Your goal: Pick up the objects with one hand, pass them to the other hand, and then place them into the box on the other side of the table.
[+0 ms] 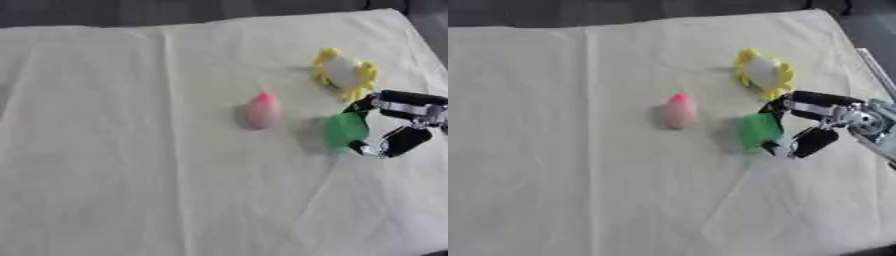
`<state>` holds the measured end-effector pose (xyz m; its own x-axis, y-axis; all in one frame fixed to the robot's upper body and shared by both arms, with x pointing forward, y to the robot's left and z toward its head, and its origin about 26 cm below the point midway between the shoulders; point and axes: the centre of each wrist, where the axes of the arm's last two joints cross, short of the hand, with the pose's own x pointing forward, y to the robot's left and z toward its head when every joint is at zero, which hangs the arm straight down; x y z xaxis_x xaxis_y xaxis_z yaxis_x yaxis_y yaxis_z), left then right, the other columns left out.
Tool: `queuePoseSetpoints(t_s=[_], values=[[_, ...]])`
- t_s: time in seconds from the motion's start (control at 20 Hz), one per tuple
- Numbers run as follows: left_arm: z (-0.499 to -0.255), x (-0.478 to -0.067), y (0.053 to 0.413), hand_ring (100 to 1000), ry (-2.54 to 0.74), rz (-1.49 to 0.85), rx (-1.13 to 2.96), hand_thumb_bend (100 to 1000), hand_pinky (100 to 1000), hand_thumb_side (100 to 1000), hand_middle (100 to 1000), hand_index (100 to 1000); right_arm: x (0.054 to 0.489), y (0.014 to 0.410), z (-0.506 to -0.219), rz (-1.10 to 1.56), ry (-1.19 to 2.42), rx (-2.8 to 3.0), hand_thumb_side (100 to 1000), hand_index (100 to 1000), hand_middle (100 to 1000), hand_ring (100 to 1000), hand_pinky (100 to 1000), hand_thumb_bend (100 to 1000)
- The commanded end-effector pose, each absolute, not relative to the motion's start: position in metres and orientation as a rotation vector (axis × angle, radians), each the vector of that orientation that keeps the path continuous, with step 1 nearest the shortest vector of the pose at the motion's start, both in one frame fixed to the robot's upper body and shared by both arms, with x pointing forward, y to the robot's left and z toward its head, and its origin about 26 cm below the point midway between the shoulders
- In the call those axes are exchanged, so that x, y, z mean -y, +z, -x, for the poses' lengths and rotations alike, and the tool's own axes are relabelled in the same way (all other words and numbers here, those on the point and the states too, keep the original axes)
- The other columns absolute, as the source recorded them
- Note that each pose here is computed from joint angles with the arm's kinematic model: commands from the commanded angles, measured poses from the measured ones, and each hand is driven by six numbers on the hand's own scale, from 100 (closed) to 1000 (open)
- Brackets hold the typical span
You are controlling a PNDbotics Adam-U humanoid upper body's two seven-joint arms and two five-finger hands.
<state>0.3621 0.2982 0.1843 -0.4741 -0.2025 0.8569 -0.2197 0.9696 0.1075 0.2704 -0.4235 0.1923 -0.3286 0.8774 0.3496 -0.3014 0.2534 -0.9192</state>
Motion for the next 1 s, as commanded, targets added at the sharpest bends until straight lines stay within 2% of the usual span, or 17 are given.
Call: queuePoseSetpoints(t_s=[0.05, 0.25, 0.55, 1.0], values=[[-0.36, -0.305, 0.197, 700, 0.004, -0.323, 2.108, 100, 733, 787, 632, 755, 0.418, 0.216, -0.269, 0.606, 1.334, 1.49, 195, 519, 400, 635, 871, 100], [-0.359, -0.307, 0.2, 700, -0.001, -0.335, 2.116, 100, 733, 777, 634, 756, 0.408, 0.234, -0.266, 0.597, 1.254, 1.623, 142, 519, 400, 626, 882, 100], [-0.358, -0.309, 0.218, 702, -0.024, -0.356, 2.164, 100, 734, 750, 637, 759, 0.391, 0.252, -0.264, 0.587, 1.162, 1.766, 118, 523, 405, 619, 881, 100], [-0.354, -0.305, 0.272, 709, -0.155, -0.396, 2.297, 100, 741, 692, 647, 763, 0.367, 0.262, -0.277, 0.5, 1.023, 1.904, 100, 522, 405, 604, 878, 100]])
